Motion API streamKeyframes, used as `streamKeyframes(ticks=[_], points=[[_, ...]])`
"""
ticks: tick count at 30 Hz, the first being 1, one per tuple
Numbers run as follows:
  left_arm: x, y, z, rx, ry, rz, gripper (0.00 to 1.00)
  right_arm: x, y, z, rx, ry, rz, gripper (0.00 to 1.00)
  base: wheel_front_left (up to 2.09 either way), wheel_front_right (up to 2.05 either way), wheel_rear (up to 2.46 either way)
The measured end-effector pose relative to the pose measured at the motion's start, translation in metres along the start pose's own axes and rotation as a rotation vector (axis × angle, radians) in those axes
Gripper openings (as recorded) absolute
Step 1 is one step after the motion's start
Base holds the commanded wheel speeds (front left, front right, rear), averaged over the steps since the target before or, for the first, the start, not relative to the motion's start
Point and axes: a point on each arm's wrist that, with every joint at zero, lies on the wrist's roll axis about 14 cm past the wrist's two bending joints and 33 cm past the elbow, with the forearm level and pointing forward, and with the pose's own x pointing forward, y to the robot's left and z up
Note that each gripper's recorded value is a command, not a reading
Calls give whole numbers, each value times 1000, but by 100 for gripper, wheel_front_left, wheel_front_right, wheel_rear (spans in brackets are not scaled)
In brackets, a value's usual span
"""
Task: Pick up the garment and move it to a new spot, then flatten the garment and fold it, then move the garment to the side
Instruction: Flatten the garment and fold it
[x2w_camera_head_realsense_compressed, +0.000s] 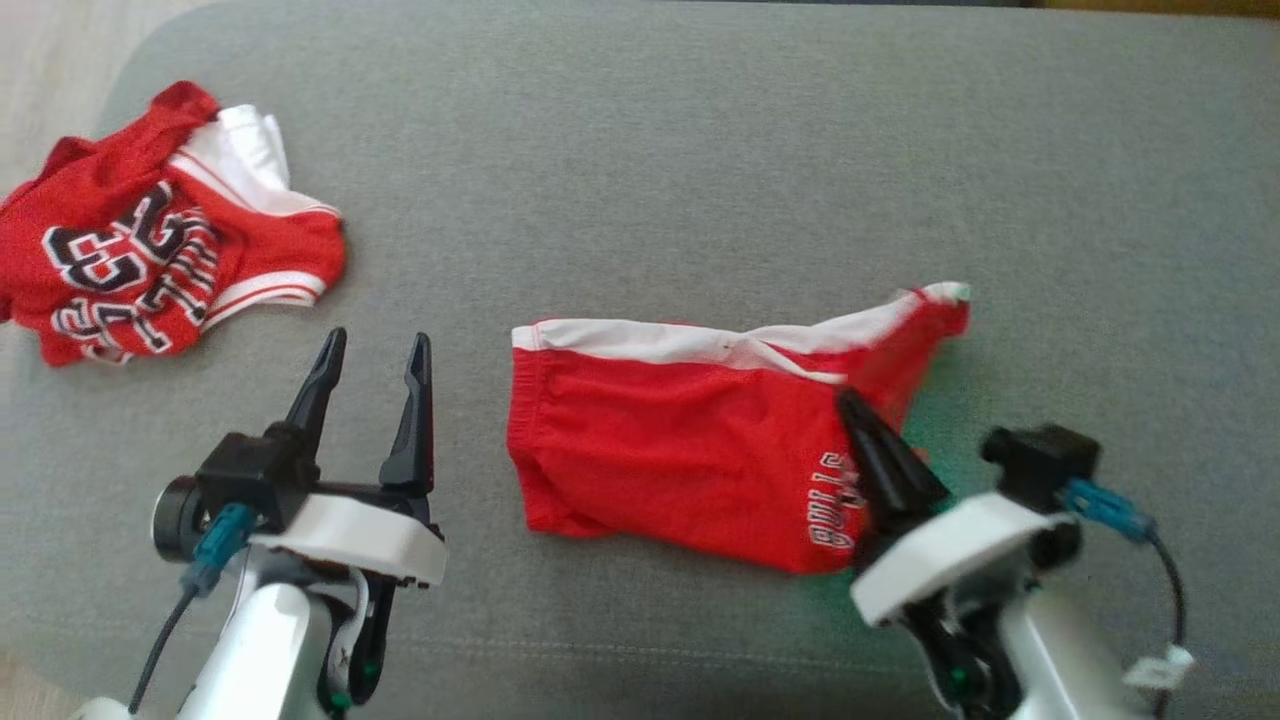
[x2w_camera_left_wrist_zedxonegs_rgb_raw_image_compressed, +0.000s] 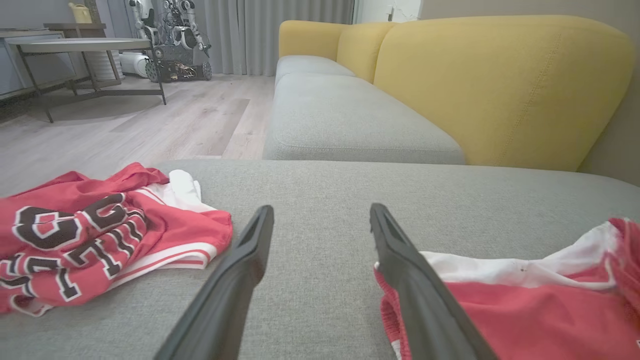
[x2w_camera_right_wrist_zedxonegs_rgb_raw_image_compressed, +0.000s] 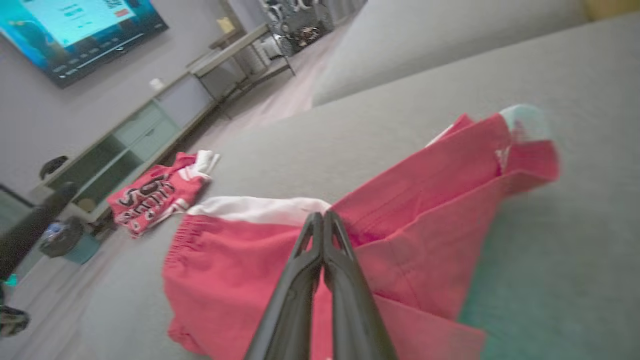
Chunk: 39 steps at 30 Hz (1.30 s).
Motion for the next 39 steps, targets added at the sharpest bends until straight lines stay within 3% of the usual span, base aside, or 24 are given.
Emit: streamKeyframes(ticks=[6,13,17,22,23,24,25,33,39], points=[[-10,12,5,-3,-10,46,100,22,80,19,-52,-16,253,0,0,0,0],[-23,26,5,-7,-6,102,100,24,153,-18,-66,118,497,0,0,0,0],[-29,33,0,-18,8,134,100,27,168,-45,-65,207,556,0,0,0,0],[-30,39,-11,-19,42,156,100,34,159,-73,-67,303,550,0,0,0,0],[-29,40,-12,-24,46,159,100,35,159,-75,-71,306,551,36,0,0,0],[-28,40,-14,-27,50,159,100,36,159,-76,-80,310,555,36,0,0,0],[-28,39,-15,-28,53,156,100,37,160,-76,-83,307,561,100,0,0,0],[-19,32,-15,-33,47,123,100,44,170,-23,-95,93,590,100,0,0,0],[-14,27,-8,-22,26,97,100,54,121,55,-118,-180,412,100,0,0,0]])
